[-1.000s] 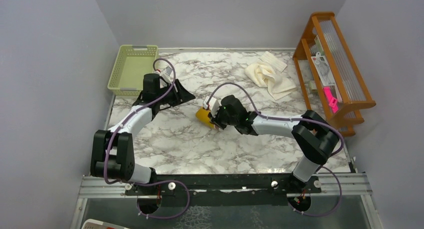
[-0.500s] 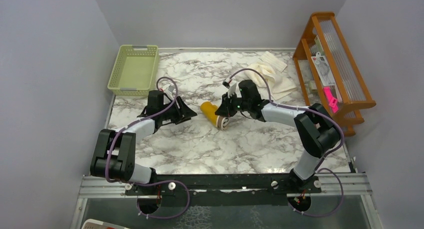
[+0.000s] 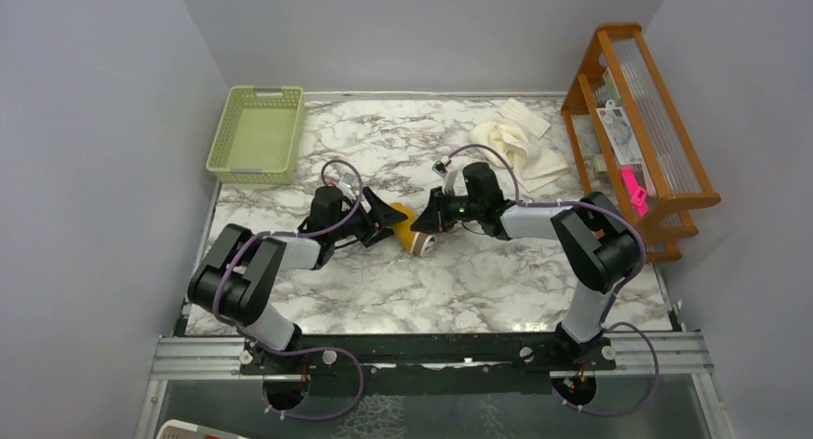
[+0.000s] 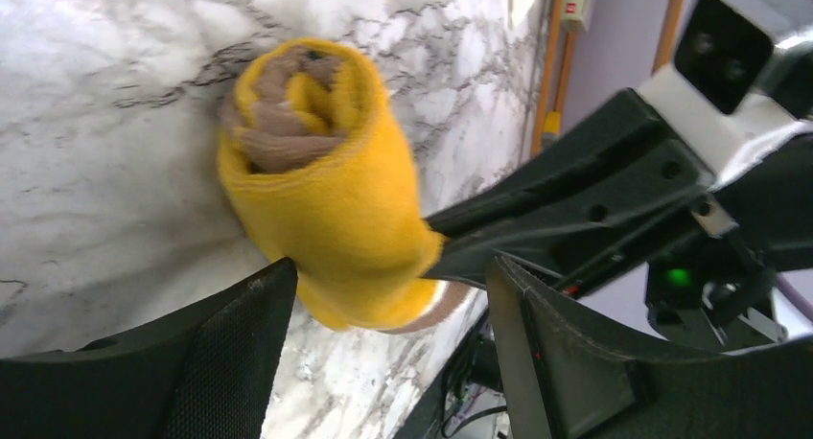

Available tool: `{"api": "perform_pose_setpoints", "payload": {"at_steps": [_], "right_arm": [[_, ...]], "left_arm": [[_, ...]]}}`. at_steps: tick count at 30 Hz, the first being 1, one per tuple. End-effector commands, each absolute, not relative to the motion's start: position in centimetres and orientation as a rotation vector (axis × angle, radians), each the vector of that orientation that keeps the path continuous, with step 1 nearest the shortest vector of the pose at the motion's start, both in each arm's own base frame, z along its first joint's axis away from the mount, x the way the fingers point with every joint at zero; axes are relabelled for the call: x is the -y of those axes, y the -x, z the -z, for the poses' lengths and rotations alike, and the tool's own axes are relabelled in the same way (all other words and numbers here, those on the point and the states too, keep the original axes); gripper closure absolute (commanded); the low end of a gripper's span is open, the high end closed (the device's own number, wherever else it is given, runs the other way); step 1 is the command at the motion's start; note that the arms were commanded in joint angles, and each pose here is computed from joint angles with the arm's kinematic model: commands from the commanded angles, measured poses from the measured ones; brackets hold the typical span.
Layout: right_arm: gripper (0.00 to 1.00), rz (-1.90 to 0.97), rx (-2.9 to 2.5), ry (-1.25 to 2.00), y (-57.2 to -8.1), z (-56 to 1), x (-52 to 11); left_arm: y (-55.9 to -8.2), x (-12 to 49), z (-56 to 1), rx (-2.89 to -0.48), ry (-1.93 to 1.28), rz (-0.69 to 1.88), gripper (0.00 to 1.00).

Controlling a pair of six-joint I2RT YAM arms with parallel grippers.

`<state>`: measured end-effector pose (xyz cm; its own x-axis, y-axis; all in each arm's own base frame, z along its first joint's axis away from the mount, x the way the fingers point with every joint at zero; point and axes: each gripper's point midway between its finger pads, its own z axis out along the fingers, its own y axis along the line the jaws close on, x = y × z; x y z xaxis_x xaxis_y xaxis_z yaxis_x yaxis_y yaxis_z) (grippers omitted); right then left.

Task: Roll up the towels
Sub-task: Pick up the towel at the center of the board.

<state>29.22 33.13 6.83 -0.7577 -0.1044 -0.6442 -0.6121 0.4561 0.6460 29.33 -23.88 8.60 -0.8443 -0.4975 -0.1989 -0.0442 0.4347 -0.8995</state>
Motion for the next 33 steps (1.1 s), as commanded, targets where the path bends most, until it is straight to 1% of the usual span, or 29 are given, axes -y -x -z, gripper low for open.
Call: {"api": "perform_pose_setpoints", "payload": {"at_steps": [1, 5, 13, 17, 20, 23, 24, 27, 28, 30, 31, 33], "right_arm": [[0.99, -1.391, -2.158, 0.535, -29.1, -7.3, -32.9], [0.99, -1.459, -2.169, 0.429, -28.9, -7.0, -32.1], [0.99, -1.587, -2.143, 0.356, -27.6, -7.0, -31.9], [0.99, -1.610, -2.127, 0.345, -27.5, -7.4, -32.0], [0.99, -1.637, -2.111, 0.338, -27.4, -7.9, -32.1], [0.99, -1.648, -2.101, 0.332, -27.5, -8.2, -32.2], [0.99, -1.649, -2.094, 0.335, -27.5, -8.3, -32.2], [0.99, -1.653, -2.072, 0.362, -27.5, -8.8, -32.2], [0.97, -1.653, -2.064, 0.382, -27.5, -9.0, -32.2], [0.76, -1.643, -2.054, 0.416, -27.6, -9.5, -32.2], [0.68, -1.624, -2.041, 0.429, -27.7, -10.1, -32.0], [0.57, -1.549, -2.029, 0.453, -28.2, -10.7, -31.5]], "left_arm": [[-30.3, 24.4, -7.3, -2.200, 0.612, 1.421, 0.25], [-30.5, 25.0, -6.1, -2.213, 0.639, 1.417, 0.25], [-31.7, 26.7, -4.9, -2.212, 0.674, 1.416, 0.25], [-31.7, 27.5, -4.4, -2.204, 0.698, 1.437, 0.28], [-31.5, 27.9, -4.1, -2.196, 0.704, 1.448, 0.34], [-31.4, 28.0, -4.5, -2.154, 0.710, 1.482, 0.50], [-31.4, 27.9, -4.6, -2.141, 0.714, 1.489, 0.55], [-31.4, 27.7, -4.9, -2.122, 0.695, 1.476, 0.62], [-31.6, 27.6, -5.0, -2.117, 0.687, 1.466, 0.64], [-32.0, 27.4, -5.2, -2.120, 0.666, 1.441, 0.66], [-32.3, 27.2, -5.3, -2.124, 0.653, 1.426, 0.67], [-33.2, 26.7, -5.7, -2.134, 0.621, 1.380, 0.69]]}}
